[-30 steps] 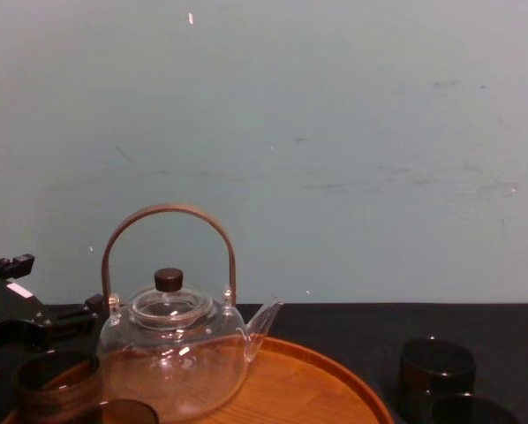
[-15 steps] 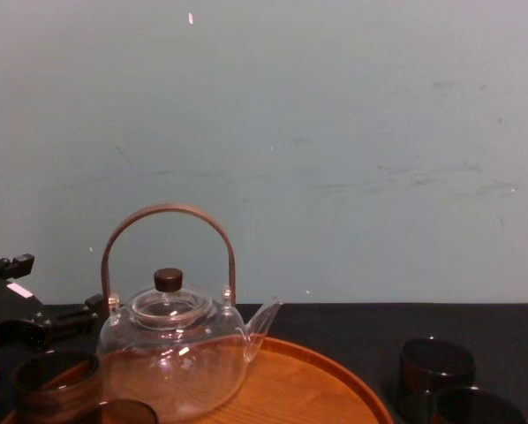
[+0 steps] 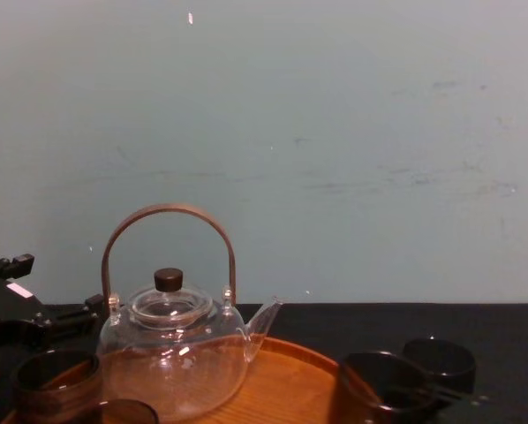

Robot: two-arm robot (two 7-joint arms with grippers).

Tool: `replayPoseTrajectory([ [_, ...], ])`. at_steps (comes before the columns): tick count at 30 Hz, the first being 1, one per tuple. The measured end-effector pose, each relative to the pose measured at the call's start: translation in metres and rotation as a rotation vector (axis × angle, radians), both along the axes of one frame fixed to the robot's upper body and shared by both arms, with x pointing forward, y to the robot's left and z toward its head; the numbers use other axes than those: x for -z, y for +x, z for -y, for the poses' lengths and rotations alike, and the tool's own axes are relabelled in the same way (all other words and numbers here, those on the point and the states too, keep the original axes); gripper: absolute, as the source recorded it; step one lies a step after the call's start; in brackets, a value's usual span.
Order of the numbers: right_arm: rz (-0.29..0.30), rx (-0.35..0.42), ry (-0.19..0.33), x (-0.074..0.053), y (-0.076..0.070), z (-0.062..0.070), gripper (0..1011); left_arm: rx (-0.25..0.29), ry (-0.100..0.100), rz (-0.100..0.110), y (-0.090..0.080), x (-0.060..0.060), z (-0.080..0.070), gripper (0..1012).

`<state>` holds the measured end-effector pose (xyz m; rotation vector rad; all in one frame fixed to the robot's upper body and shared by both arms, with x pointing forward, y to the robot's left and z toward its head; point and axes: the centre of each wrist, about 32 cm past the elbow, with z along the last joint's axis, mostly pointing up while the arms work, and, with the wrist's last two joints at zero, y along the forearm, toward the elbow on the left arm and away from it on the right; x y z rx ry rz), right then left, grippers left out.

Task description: Pick up the glass from the table and place it on the tray.

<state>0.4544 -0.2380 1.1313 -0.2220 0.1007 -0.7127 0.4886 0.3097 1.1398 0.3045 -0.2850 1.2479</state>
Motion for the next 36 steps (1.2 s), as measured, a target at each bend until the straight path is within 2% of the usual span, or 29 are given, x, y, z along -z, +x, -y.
replayPoseTrajectory([
  [8, 0.008, -0.086, 0.016, -0.007, 0.008, -0.027, 905, 0.000, 0.000, 0.000, 0.000, 0.000, 0.000, 1001],
  [13, 0.003, -0.139, 0.021, -0.006, 0.014, -0.046, 905, 0.000, 0.000, 0.000, 0.000, 0.000, 0.000, 1001],
  [19, -0.002, -0.175, 0.010, -0.004, 0.023, -0.061, 904, 0.000, 0.000, 0.000, 0.000, 0.000, 0.000, 1001],
  [26, -0.021, -0.186, 0.002, 0.003, 0.030, -0.069, 904, 0.000, 0.000, 0.000, 0.000, 0.000, 0.000, 1001],
  [36, -0.044, -0.181, -0.016, 0.010, 0.032, -0.068, 904, 0.000, 0.000, 0.000, 0.000, 0.000, 0.000, 1001],
])
